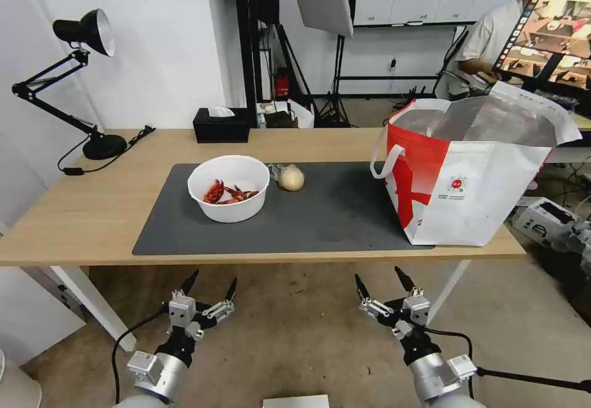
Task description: Pick up the trash from the table and place it into the takeout bag.
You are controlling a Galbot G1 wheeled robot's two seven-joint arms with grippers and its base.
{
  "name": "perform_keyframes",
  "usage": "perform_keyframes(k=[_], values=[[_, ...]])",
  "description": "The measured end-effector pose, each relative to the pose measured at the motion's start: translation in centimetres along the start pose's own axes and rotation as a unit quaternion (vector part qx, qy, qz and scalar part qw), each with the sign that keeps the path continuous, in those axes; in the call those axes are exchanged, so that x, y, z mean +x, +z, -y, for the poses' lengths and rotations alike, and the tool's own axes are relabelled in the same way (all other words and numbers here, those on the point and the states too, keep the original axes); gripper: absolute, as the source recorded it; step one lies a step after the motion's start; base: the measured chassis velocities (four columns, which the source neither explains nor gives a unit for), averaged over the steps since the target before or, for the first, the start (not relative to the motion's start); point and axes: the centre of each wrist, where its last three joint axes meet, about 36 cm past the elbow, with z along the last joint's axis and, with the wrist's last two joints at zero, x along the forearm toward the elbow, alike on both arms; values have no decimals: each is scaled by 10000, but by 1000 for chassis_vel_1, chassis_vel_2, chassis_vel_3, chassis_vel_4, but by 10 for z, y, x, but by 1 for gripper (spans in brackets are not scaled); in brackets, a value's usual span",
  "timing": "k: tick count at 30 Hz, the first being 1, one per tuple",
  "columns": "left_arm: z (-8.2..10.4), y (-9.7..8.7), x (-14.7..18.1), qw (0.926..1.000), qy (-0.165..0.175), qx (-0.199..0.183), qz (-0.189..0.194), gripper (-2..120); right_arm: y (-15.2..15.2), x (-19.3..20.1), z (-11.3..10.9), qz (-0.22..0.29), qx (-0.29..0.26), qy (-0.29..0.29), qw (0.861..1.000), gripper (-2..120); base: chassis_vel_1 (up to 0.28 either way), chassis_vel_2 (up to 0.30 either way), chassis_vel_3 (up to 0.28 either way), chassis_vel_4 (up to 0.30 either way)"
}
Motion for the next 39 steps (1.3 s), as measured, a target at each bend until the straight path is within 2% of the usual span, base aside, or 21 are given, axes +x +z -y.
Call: perform_keyframes(k=[16,19,21,25,28,32,34,39], values=[[2,0,2,10000,16,-1,-1,100,0,-4,2,-51,69,-14,10000,100,0,0,0,0],[2,0,2,10000,20,-6,-1,100,-5,-15,1,-91,113,-139,9998,100,0,0,0,0],[2,0,2,10000,30,-15,2,100,-21,-40,5,15,175,-325,9993,100,0,0,0,0],[2,-2,2,10000,43,-16,23,100,-38,-64,11,100,220,-470,9986,100,0,0,0,0],[3,-3,3,10000,48,-6,17,100,-58,-104,19,168,275,-681,9972,100,0,0,0,0],[4,-3,4,10000,37,-1,10,100,-66,-130,23,188,280,-753,9966,100,0,0,0,0],[4,-2,4,10000,24,1,10,100,-73,-160,24,211,301,-773,9963,100,0,0,0,0],[5,-2,5,10000,-2,9,6,100,-79,-191,19,77,264,-763,9967,100,0,0,0,0]])
